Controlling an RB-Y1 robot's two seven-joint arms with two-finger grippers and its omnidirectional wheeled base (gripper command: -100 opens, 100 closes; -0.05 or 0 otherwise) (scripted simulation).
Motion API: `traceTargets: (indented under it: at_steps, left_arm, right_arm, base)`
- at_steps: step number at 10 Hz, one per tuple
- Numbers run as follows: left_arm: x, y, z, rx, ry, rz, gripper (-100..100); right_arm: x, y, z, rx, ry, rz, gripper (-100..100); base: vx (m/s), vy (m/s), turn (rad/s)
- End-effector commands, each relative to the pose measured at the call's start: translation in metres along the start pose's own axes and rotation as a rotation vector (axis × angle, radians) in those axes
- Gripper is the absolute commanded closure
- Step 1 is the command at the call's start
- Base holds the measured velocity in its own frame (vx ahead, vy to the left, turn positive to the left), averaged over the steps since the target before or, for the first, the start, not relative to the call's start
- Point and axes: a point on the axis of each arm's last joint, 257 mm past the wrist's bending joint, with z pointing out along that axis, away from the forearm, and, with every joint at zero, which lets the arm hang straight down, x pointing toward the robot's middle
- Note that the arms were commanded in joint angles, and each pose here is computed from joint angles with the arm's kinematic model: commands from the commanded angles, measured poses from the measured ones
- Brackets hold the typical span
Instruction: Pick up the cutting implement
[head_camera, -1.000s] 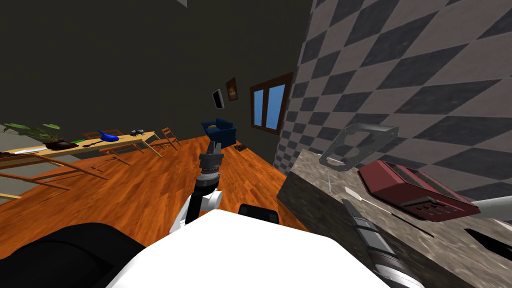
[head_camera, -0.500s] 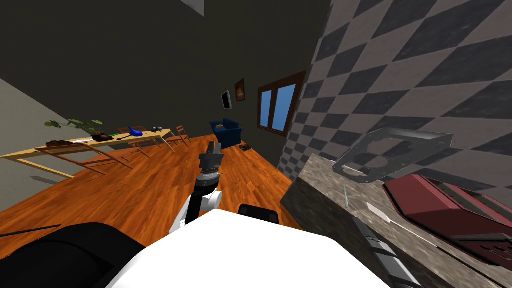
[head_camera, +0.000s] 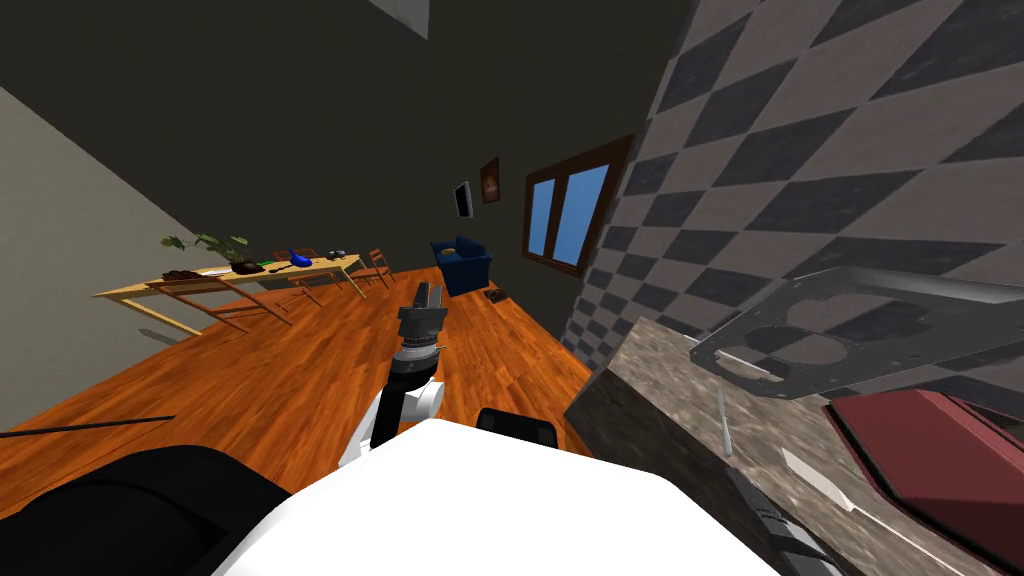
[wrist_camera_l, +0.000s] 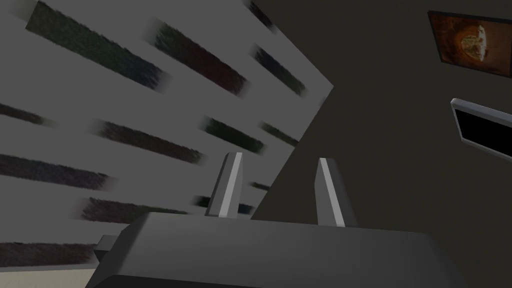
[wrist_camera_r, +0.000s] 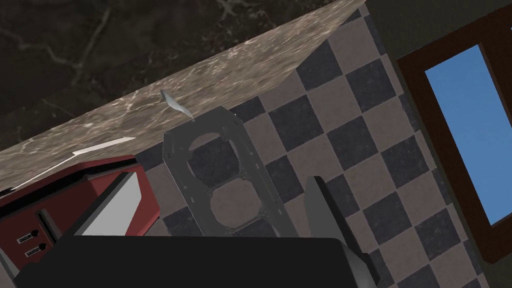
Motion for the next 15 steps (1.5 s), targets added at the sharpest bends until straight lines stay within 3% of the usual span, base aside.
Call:
traceTargets:
  at_steps: [1,2,5,6,9,10,15]
  left_arm:
    - [0.0,0.0,0.0,0.0,0.0,0.0,0]
    - [0.0,0.0,0.0,0.0,0.0,0.0,0]
    - [0.0,0.0,0.0,0.0,0.0,0.0,0]
    - [0.0,0.0,0.0,0.0,0.0,0.0,0]
    - [0.0,0.0,0.0,0.0,0.0,0.0,0]
    - [0.0,0.0,0.0,0.0,0.0,0.0,0]
    - [0.0,0.0,0.0,0.0,0.0,0.0,0]
  right_arm:
    - [0.002,-0.027,-0.003,0.073,0.027,-0.037,-100]
    - [0.002,-0.029,-0.004,0.079,0.03,-0.037,-100]
    - [0.008,-0.078,-0.018,0.217,0.085,-0.094,-100]
    - [0.009,-0.08,-0.018,0.224,0.089,-0.094,-100]
    - [0.014,-0.124,-0.035,0.351,0.141,-0.134,-100]
    - [0.014,-0.125,-0.036,0.355,0.143,-0.134,-100]
    - [0.018,-0.178,-0.064,0.516,0.213,-0.177,-100]
  base:
    - [0.126,-0.055,0.251]
    - [0.097,-0.057,0.091]
    - [0.115,-0.089,0.205]
    - [0.097,-0.083,0.063]
    - [0.111,-0.082,0.175]
    - [0.088,-0.084,0.091]
    - [0.085,-0.1,0.143]
